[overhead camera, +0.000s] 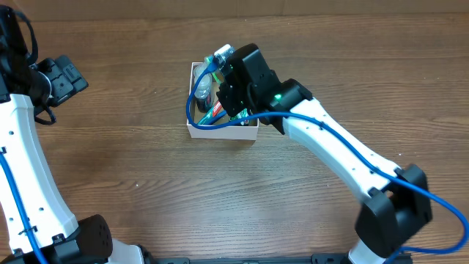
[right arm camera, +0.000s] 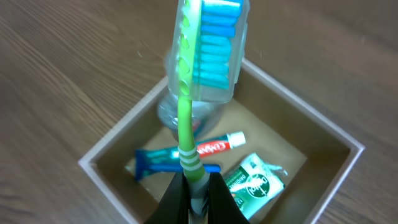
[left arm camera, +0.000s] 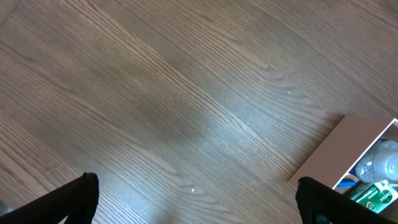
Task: Pack container
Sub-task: 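Lower the toothbrush into the box and release it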
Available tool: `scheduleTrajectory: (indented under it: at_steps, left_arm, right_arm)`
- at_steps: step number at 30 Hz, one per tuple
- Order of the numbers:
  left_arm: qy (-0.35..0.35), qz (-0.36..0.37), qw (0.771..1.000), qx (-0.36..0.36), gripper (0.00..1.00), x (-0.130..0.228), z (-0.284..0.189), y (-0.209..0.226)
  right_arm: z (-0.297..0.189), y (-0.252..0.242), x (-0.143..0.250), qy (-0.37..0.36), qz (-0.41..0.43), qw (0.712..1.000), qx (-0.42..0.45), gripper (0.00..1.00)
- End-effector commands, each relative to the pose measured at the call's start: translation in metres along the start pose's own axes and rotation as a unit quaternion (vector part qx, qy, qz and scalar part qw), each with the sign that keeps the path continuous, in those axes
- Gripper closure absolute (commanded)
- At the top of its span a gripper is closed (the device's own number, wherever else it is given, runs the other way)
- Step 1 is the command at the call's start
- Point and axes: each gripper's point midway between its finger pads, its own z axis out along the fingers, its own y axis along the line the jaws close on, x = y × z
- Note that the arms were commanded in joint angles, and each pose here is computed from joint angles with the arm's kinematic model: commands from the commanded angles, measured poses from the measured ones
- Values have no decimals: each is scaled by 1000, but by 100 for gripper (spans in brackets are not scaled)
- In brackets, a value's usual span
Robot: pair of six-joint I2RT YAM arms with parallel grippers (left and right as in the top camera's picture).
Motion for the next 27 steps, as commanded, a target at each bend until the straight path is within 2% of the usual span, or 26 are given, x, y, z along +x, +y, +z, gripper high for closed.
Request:
scheduleTrajectory:
  at_steps: [1, 3, 4, 5, 6, 7, 8, 13, 17, 21, 23, 25, 27]
  left_arm:
    - [0, -5, 1000, 1, 0, 0, -1, 0]
    - [-1, -5, 1000, 1, 0, -1, -1, 0]
    - [-1, -5, 1000, 1, 0, -1, -1, 0]
    - [-1, -5, 1000, 1, 0, 0, -1, 0]
    - [-1, -5, 1000, 1, 0, -1, -1, 0]
    - [-1, -5, 1000, 1, 0, -1, -1, 0]
    - [0, -5, 1000, 1, 0, 0, -1, 0]
    - [-1, -5, 1000, 1, 0, -1, -1, 0]
    - [0, -5, 1000, 1, 0, 0, -1, 0]
    - [-1, -5, 1000, 1, 0, -1, -1, 0]
    - [-1, -5, 1000, 1, 0, -1, -1, 0]
    - [-1, -5, 1000, 1, 0, -1, -1, 0]
    - [-1, -5, 1000, 1, 0, -1, -1, 0]
  right_arm:
    - [5, -24, 5, 7, 5, 1000, 22, 96]
    - [5, -31, 6, 7, 14, 1000, 26, 96]
    - [5, -31, 7, 9, 15, 1000, 23, 78]
    - [5, -29, 10, 15, 15, 1000, 18, 29]
    - [5, -28, 12, 19, 15, 1000, 15, 19]
    - [4, -26, 14, 24, 14, 1000, 14, 14]
    - [4, -25, 15, 26, 14, 999, 14, 11]
    - [-20, -26, 8, 16, 43, 999, 18, 9]
    - [-93, -31, -8, -29, 136, 990, 29, 0]
    - [-155, -24, -21, -81, 133, 987, 24, 0]
    - [-177, -15, -15, -83, 132, 988, 4, 0]
    - [-185, -13, -2, -62, 131, 989, 5, 0]
    - [-188, -26, -1, -67, 123, 989, 44, 0]
